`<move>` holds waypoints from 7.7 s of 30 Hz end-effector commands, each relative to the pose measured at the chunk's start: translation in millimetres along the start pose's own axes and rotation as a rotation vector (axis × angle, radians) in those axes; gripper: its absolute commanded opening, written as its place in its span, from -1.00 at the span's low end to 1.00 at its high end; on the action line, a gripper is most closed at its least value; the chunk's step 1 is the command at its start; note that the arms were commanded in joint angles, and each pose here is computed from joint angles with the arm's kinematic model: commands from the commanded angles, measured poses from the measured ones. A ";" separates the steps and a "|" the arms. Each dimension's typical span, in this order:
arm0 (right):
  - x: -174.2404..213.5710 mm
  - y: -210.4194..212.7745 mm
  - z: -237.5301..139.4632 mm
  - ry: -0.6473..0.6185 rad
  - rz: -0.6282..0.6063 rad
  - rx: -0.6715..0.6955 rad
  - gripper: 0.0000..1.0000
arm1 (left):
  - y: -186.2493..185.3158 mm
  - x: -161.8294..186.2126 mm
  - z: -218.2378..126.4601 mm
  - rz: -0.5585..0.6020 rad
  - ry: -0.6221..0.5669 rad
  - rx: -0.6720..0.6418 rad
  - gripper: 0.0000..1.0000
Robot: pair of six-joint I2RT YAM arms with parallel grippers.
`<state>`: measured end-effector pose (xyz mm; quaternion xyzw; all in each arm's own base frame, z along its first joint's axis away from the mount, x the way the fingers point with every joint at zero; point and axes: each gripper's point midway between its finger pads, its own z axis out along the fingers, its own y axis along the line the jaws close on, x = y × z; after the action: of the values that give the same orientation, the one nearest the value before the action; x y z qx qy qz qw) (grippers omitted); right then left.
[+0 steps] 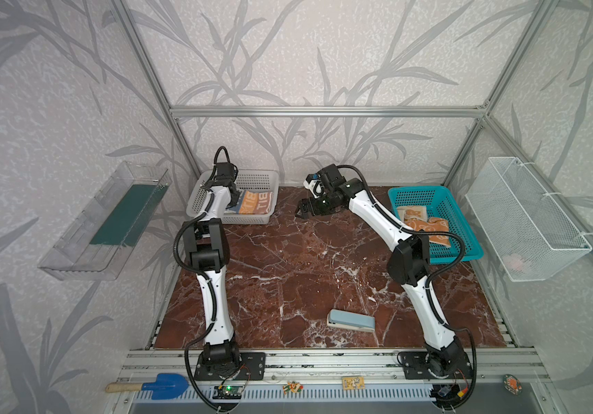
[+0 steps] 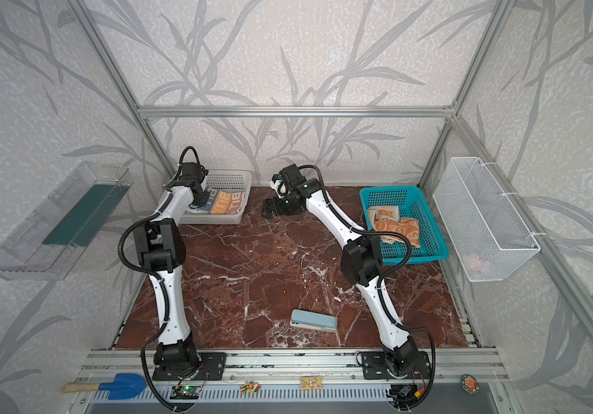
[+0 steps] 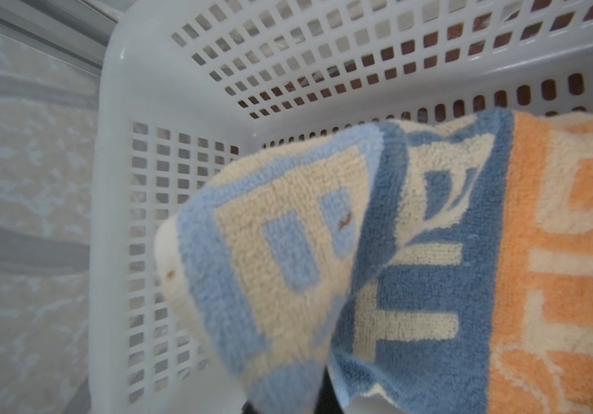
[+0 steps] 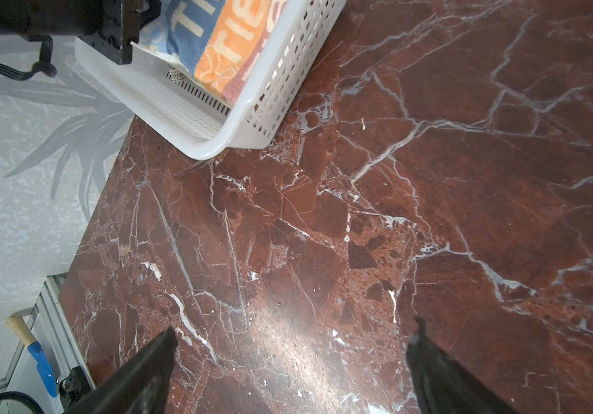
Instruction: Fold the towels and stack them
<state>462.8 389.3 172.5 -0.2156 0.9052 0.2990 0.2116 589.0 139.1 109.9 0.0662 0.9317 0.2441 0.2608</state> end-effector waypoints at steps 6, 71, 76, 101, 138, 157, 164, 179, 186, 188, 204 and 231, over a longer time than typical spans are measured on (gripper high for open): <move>-13.4 10.8 -16.2 -0.044 -0.009 -0.027 0.98 | 29.0 -15.1 -8.2 -0.035 -0.045 -0.070 -1.00; 137.3 -319.9 -245.8 -0.074 0.674 0.906 0.98 | -336.7 -47.3 -385.9 0.418 -0.767 0.338 0.98; 138.0 -343.4 -230.4 -0.053 0.717 0.909 0.98 | -355.0 -44.1 -381.6 0.453 -0.763 0.361 0.98; 145.1 -375.7 -181.1 0.007 0.817 0.791 -0.88 | -360.3 -34.0 -367.9 0.473 -0.733 0.303 0.98; 39.7 -82.3 -140.6 0.005 0.367 0.305 -0.62 | -159.3 61.9 -371.6 -0.114 -0.555 0.107 0.98; 135.9 -31.5 -41.3 0.258 0.251 0.184 0.61 | -169.9 113.5 -315.2 -0.252 -0.307 0.241 0.98; 96.4 -8.4 14.1 0.276 0.148 0.073 0.74 | -143.7 141.5 -301.2 -0.466 -0.205 0.320 0.98; 82.3 12.1 78.5 0.288 -0.043 0.016 0.77 | -136.7 179.8 -278.9 -0.643 -0.063 0.427 0.99; 93.5 12.0 95.3 0.311 -0.064 0.050 0.60 | -138.9 181.2 -276.2 -0.640 -0.048 0.441 0.98; 91.1 11.8 97.4 0.300 -0.065 0.062 0.54 | -139.8 183.2 -275.5 -0.640 -0.044 0.442 0.98; 93.7 -1.2 117.7 0.279 -0.060 0.107 0.21 | -140.1 188.6 -274.8 -0.624 -0.033 0.442 0.98; 11.7 1.4 -24.4 0.063 -0.008 0.195 -1.00 | -163.2 176.3 -281.3 -0.577 -0.028 0.575 0.98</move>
<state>433.4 410.7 103.1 -0.2423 0.9383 0.1971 0.1484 289.6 -70.9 159.0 -0.1299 0.9382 -0.0957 0.3061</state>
